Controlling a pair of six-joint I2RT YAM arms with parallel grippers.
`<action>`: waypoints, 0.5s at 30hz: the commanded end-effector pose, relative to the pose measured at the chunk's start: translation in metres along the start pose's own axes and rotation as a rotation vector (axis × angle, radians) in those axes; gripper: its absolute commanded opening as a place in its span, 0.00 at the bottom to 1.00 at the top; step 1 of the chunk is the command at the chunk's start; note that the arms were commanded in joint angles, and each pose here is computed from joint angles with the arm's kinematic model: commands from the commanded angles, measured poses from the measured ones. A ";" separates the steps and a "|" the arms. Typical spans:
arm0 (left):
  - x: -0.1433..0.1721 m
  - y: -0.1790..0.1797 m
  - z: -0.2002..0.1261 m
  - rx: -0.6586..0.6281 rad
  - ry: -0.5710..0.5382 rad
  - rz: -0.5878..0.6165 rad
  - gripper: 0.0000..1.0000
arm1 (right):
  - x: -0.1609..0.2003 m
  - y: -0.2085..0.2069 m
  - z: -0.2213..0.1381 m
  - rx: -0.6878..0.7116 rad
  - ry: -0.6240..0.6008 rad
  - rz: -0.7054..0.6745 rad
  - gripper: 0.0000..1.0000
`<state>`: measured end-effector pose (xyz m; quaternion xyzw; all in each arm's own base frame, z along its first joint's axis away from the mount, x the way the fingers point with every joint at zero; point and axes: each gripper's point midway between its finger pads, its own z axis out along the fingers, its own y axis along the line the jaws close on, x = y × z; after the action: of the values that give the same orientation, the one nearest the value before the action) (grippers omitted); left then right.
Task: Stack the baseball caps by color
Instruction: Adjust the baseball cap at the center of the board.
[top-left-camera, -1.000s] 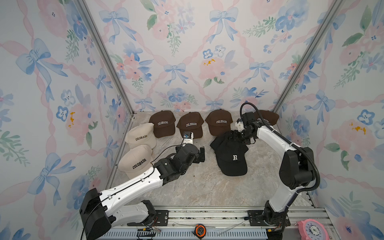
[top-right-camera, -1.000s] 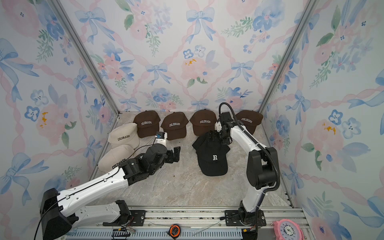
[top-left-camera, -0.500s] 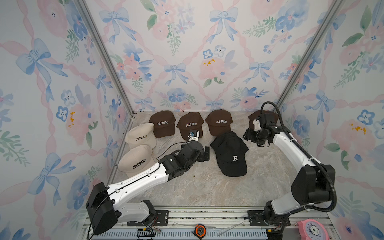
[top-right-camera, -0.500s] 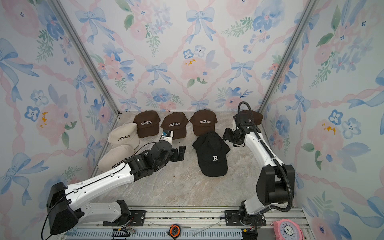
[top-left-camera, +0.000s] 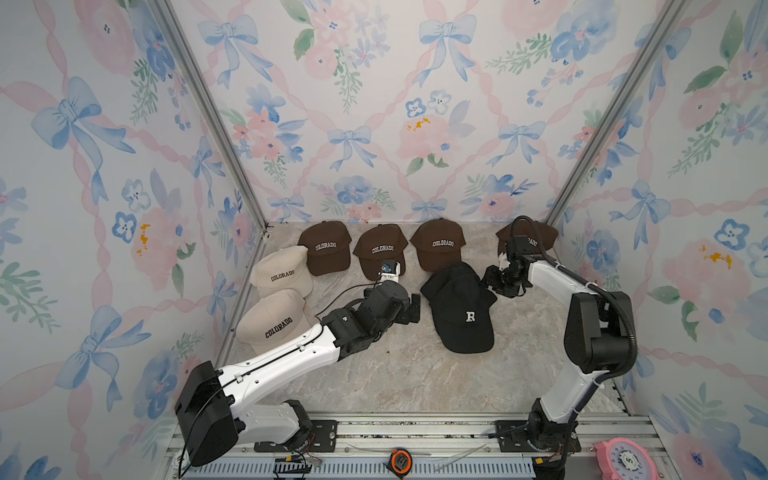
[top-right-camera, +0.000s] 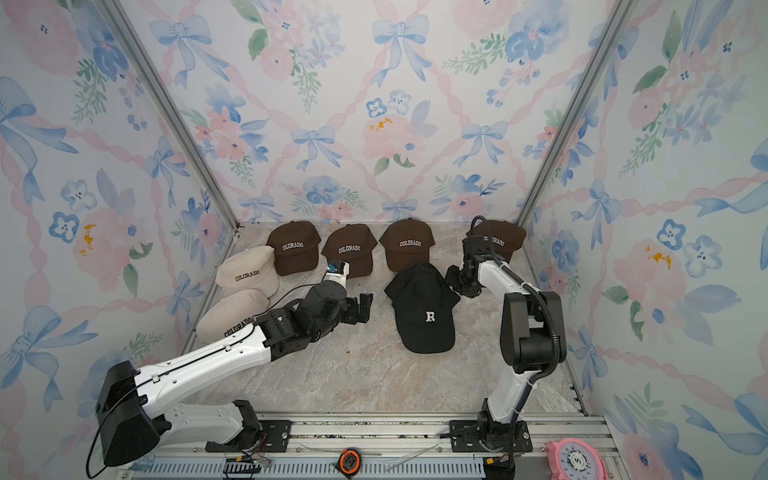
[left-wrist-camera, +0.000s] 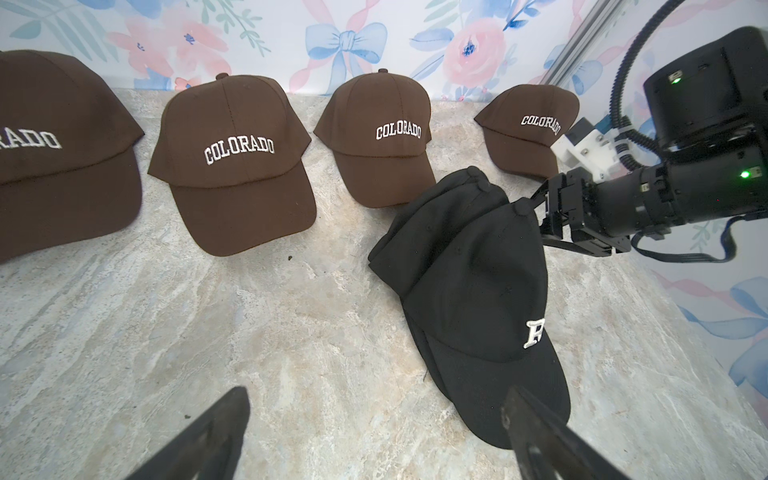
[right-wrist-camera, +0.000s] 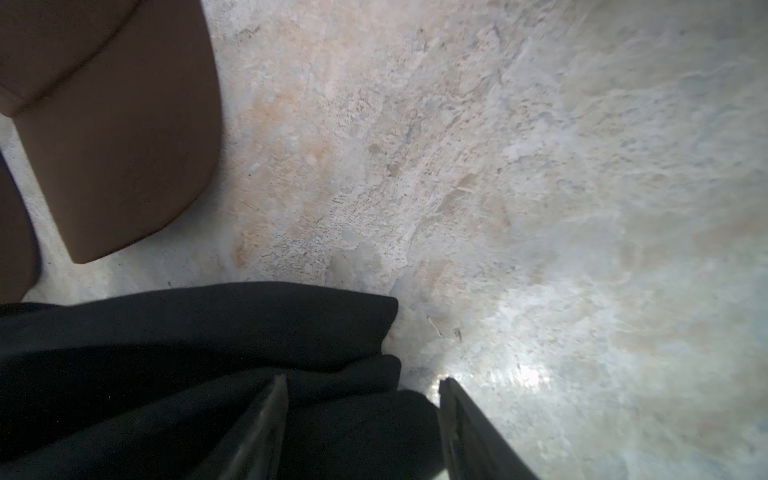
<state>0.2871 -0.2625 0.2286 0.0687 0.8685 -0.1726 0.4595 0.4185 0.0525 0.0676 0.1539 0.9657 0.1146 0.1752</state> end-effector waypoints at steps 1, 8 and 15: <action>-0.003 0.002 -0.004 -0.004 -0.012 0.005 0.98 | -0.001 0.003 0.005 -0.004 0.006 0.002 0.60; -0.004 0.005 -0.006 -0.012 -0.020 0.012 0.98 | -0.008 -0.002 -0.018 0.048 -0.039 -0.024 0.62; -0.011 0.018 -0.006 -0.048 -0.038 0.036 0.98 | -0.027 -0.005 -0.069 0.119 -0.136 -0.059 0.73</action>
<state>0.2884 -0.2569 0.2351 0.0686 0.8641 -0.1683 0.4694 0.4150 0.0353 0.0999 0.1502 0.9653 0.0682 0.2023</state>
